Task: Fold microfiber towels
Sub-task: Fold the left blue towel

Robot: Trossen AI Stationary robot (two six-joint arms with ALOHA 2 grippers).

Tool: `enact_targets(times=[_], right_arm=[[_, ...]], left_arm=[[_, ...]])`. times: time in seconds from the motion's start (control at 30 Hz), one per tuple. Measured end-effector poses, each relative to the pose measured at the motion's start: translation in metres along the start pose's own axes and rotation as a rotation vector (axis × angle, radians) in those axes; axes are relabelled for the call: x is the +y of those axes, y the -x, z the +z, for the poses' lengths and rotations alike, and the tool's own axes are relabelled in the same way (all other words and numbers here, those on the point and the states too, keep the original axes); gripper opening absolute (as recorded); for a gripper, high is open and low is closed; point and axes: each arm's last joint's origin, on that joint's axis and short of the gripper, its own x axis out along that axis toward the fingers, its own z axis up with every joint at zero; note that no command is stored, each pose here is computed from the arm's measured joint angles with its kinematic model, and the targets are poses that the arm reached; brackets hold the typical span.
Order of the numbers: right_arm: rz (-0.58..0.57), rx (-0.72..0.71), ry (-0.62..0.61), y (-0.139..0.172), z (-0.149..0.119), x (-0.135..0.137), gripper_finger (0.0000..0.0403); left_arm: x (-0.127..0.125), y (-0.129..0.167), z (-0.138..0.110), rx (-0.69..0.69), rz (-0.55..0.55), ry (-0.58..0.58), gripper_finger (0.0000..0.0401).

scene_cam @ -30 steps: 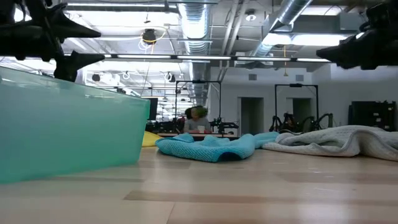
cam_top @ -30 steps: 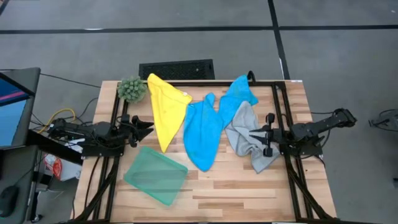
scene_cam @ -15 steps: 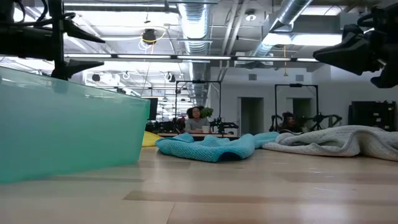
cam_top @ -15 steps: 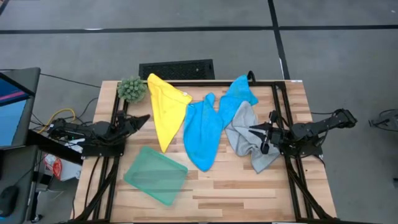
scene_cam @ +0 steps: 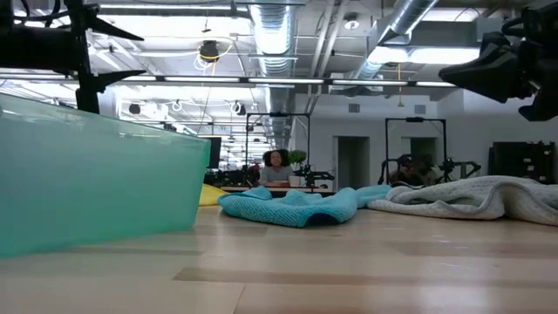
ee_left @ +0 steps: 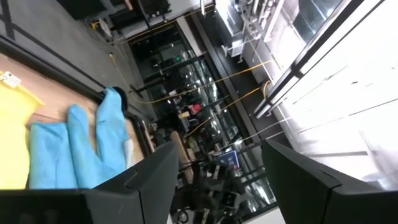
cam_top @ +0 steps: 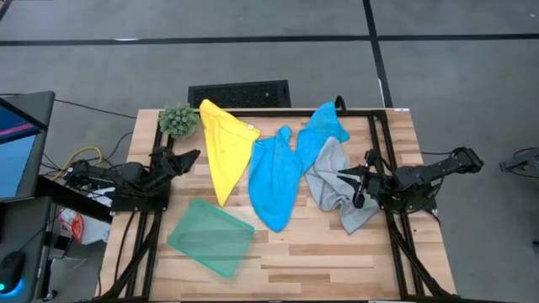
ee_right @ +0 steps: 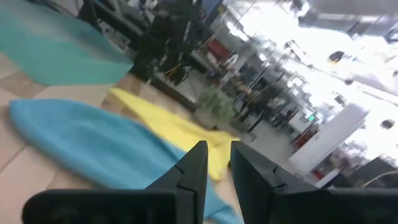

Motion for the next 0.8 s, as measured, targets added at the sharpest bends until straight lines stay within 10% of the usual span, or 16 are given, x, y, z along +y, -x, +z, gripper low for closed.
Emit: enact_targets(times=[0.1, 0.43, 0.8], right_arm=[[0.014, -0.028, -0.066, 0.000, 0.002, 0.000, 0.0095], [-0.055, -0.286, -1.027, 0.003, 0.020, -0.021, 0.0095], [-0.295, -0.731, -1.183, 0.023, 0.037, -0.062, 0.0095]], left_arm=[[0.000, 0.000, 0.000, 0.006, -0.004, 0.000, 0.0224], [-0.002, 0.000, 0.001, 0.001, -0.022, 0.064, 0.0224], [-0.030, -0.008, 0.009, 0.021, -0.030, 0.064, 0.0224]])
